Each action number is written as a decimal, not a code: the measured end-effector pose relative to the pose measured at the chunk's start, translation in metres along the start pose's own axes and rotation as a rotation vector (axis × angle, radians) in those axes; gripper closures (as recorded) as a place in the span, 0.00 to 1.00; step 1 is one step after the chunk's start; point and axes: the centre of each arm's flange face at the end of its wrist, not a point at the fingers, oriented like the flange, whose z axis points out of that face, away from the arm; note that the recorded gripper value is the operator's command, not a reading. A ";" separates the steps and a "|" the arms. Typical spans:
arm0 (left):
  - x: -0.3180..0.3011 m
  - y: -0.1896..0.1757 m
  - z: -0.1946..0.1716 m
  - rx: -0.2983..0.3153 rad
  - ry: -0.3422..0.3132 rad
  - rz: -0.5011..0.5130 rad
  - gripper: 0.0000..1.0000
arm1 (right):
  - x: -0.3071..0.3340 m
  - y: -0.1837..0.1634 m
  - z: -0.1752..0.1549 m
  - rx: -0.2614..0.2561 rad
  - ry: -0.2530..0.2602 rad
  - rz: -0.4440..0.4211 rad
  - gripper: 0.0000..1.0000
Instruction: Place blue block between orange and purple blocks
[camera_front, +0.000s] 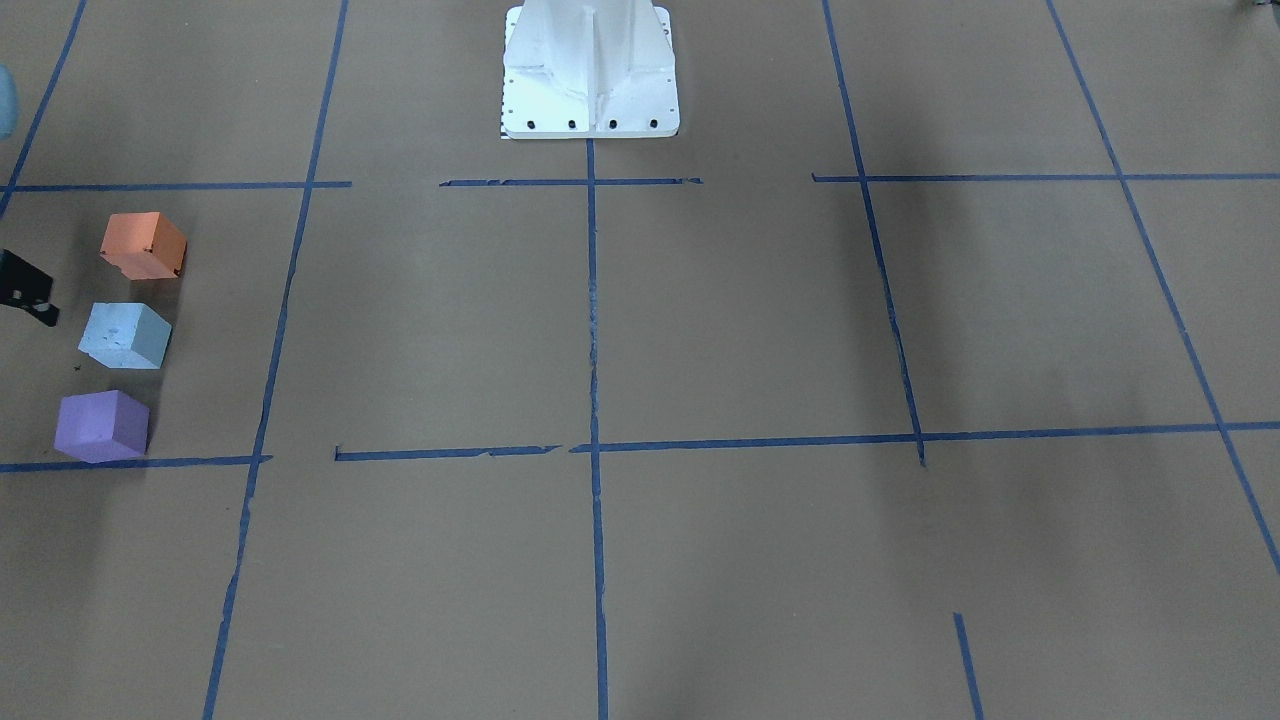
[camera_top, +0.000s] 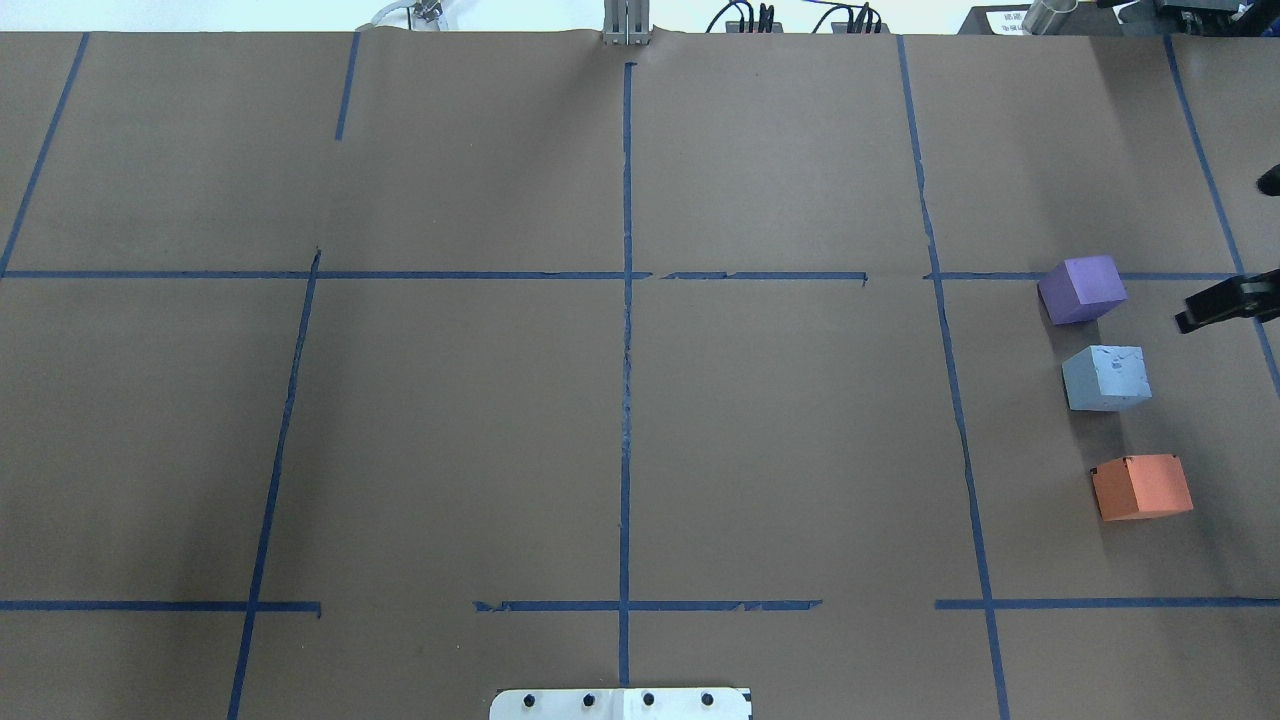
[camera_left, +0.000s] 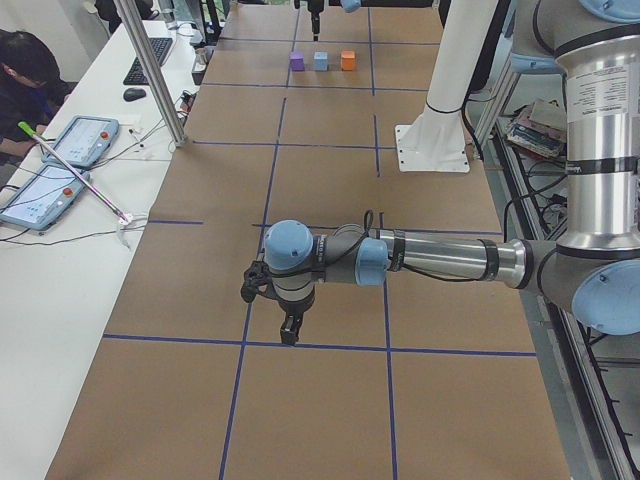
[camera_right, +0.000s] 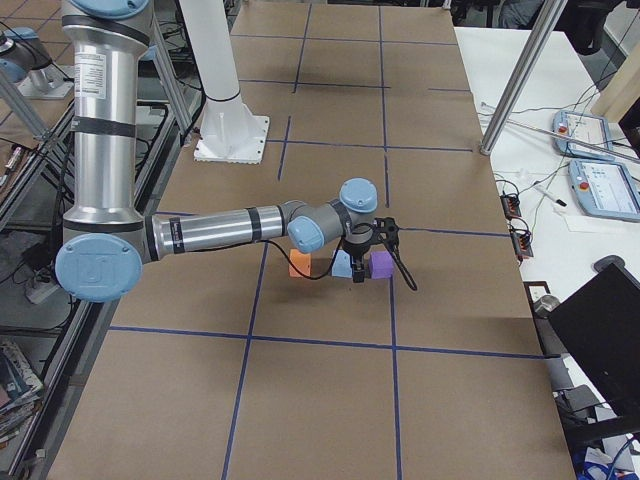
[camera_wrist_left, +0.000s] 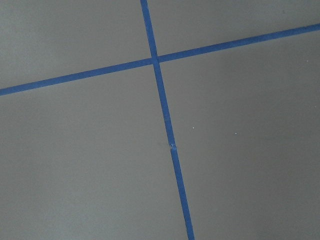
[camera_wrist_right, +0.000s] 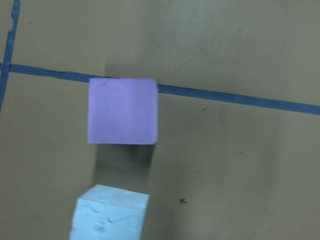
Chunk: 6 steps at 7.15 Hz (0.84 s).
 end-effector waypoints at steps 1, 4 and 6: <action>0.000 0.000 0.000 0.000 0.000 0.001 0.00 | 0.050 0.017 -0.034 -0.011 0.023 -0.026 0.00; -0.003 0.003 0.003 -0.008 -0.004 -0.005 0.00 | 0.113 0.078 -0.071 -0.073 0.033 0.011 0.00; -0.011 0.011 0.012 -0.023 -0.007 -0.019 0.00 | 0.118 0.085 -0.071 -0.083 0.034 0.026 0.00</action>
